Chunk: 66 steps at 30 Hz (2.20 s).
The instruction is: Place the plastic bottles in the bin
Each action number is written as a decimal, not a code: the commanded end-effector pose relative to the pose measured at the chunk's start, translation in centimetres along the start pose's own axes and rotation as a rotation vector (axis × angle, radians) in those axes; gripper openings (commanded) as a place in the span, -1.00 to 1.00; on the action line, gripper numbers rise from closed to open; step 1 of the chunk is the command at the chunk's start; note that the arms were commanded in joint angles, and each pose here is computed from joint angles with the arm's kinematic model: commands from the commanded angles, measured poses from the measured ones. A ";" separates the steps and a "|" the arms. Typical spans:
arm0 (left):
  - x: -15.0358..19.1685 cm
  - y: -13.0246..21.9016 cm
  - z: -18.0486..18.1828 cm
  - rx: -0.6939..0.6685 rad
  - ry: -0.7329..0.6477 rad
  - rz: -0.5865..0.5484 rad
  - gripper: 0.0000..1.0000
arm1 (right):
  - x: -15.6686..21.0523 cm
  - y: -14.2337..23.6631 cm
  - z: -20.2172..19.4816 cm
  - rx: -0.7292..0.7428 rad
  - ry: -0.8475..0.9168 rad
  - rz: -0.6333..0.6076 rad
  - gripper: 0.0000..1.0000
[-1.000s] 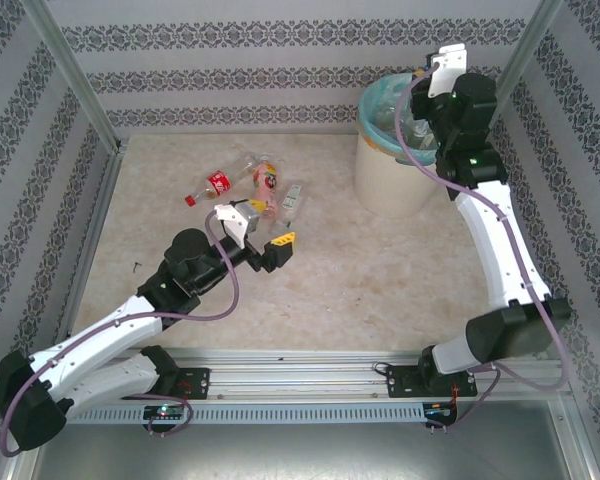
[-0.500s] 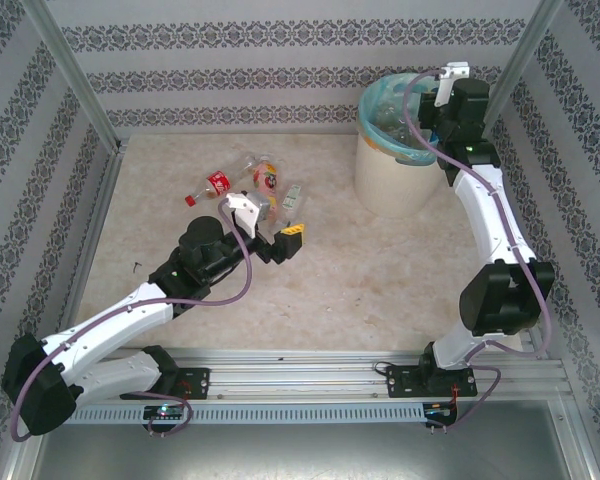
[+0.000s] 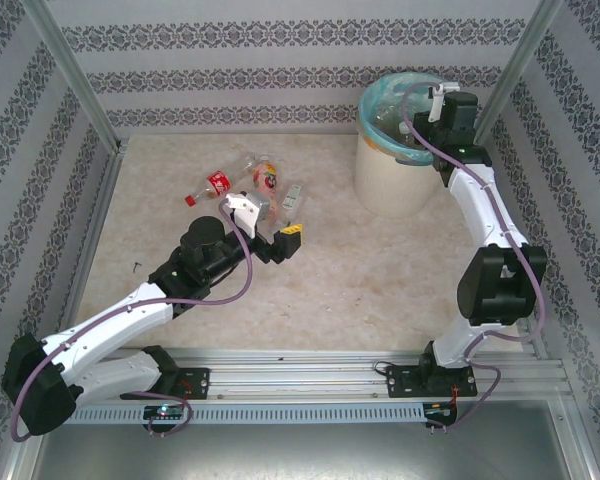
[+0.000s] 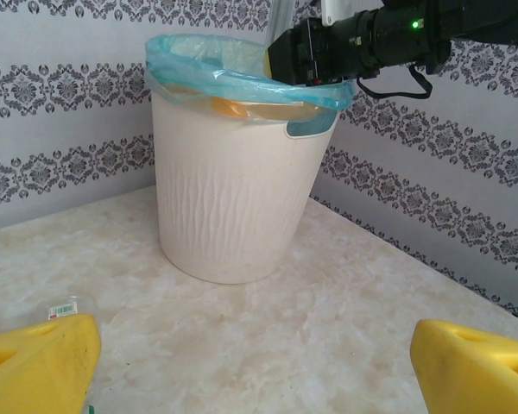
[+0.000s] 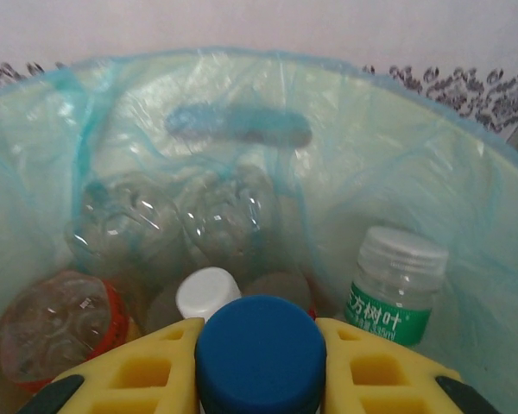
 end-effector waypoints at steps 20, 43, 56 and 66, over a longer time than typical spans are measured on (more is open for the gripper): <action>-0.3 0.6 0.8 -0.060 0.014 -0.007 0.86 | 2.5 -1.7 -0.6 0.015 -0.035 0.191 -0.22; -0.1 0.5 1.2 -0.087 0.020 -0.003 0.86 | -7.6 5.7 5.0 -0.118 -0.035 -0.073 -0.11; 2.5 -2.1 6.6 -0.299 0.148 0.281 0.86 | -9.3 18.8 13.2 -0.331 0.058 -0.257 -0.03; 8.6 -5.9 9.3 -0.294 0.351 0.553 0.80 | -0.8 25.7 18.6 -0.562 0.106 -0.239 0.04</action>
Point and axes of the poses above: each hand's point on the last joint's axis, 136 mm out from that joint toward the fingers, its own y axis back along the fingers, its own z axis along the line the jaws close on, x = y × z, the point moved 2 cm from there along y, back along the fingers, and after that the axes turned 5 degrees about -y, right-handed, at the moved point
